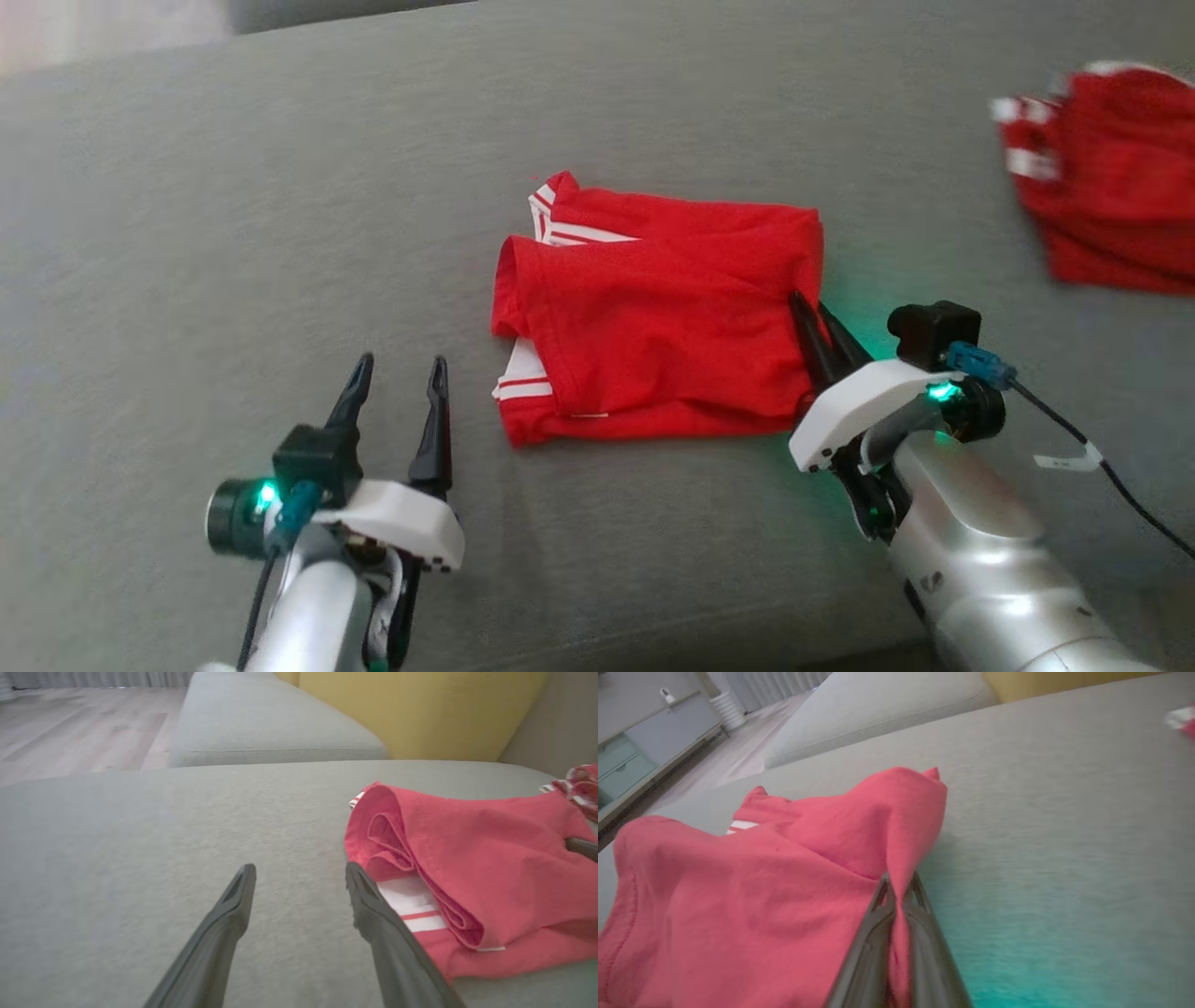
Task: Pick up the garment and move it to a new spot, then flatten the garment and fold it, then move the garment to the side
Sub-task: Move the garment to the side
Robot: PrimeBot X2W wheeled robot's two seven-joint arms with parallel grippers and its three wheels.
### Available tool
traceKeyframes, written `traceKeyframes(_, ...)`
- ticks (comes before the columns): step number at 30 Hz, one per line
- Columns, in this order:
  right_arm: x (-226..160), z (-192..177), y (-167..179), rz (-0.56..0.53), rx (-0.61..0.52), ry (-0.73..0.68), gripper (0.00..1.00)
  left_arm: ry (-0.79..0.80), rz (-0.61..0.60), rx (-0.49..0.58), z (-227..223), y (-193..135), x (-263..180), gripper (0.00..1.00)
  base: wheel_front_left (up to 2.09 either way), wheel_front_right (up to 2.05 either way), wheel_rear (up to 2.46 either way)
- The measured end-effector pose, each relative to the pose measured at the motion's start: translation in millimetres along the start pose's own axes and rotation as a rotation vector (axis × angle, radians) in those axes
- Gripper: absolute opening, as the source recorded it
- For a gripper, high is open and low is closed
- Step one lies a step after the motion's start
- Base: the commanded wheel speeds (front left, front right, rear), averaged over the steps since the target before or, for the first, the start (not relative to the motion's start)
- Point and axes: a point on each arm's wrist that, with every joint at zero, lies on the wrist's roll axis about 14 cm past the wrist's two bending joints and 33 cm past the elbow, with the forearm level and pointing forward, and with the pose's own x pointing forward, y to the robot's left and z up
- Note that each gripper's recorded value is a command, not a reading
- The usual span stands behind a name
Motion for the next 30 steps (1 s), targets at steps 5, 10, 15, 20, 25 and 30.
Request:
traceKeyframes(5, -29, 11, -41, -0.117, 0.031, -0.054, 0.00, -0.023, -0.149, 0.010, 6, -47, 28, 1.00, 0.00, 0.00, 0.00)
traceKeyframes(10, -61, 17, -82, -0.242, 0.063, -0.092, 0.00, -0.019, -0.285, 0.012, 2, -93, 42, 1.00, 0.00, 0.00, 0.00)
traceKeyframes(15, -83, 17, -109, -0.331, 0.059, -0.105, 0.00, -0.005, -0.386, -0.001, -5, -128, 52, 1.00, 0.00, 0.00, 0.00)
traceKeyframes(20, -82, 21, -127, -0.364, 0.007, -0.089, 0.00, 0.014, -0.444, 0.008, -17, -141, 55, 1.00, 0.00, 0.00, 0.00)
traceKeyframes(25, -59, 74, -150, -0.359, -0.147, -0.136, 0.00, 0.032, -0.408, 0.011, -24, -125, 52, 1.00, 0.00, 0.00, 0.00)
traceKeyframes(30, -44, 121, -176, -0.399, -0.246, -0.169, 0.00, 0.044, -0.363, 0.011, -29, -108, 51, 1.00, 0.00, 0.00, 0.00)
